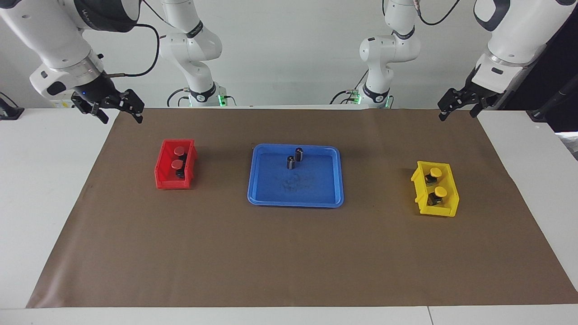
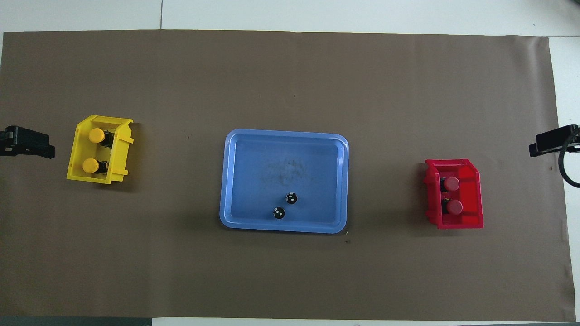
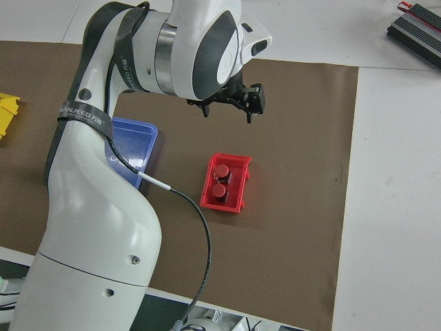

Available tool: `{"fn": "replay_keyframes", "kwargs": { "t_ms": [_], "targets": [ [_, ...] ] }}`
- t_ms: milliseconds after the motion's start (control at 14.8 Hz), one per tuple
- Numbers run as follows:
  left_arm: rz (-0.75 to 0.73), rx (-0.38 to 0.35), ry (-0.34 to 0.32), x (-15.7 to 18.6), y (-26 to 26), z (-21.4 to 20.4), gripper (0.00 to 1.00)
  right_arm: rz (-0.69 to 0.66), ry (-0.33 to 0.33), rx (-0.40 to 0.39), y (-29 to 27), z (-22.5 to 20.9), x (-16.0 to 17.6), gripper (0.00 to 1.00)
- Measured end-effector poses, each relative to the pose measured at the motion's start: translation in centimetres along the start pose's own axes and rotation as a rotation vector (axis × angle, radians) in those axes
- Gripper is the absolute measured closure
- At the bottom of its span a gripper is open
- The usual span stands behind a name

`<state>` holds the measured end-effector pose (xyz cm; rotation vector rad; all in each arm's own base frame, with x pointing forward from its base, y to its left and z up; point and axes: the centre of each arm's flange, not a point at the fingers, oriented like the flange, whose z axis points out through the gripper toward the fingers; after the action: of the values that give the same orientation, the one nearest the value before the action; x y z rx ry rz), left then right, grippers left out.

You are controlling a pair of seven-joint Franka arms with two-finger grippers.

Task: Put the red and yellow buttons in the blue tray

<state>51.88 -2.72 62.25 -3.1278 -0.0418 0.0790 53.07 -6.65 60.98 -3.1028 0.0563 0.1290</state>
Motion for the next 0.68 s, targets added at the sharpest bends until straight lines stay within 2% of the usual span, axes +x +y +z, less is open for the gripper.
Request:
{"fn": "replay_keyframes", "kwargs": {
  "t_ms": [678],
  "targets": [
    [-0.007, 0.000, -0.009, -0.01, -0.28, 0.40, 0.00, 0.000, 0.002, 0.000, -0.01, 0.00, 0.03, 0.00]
  ]
}}
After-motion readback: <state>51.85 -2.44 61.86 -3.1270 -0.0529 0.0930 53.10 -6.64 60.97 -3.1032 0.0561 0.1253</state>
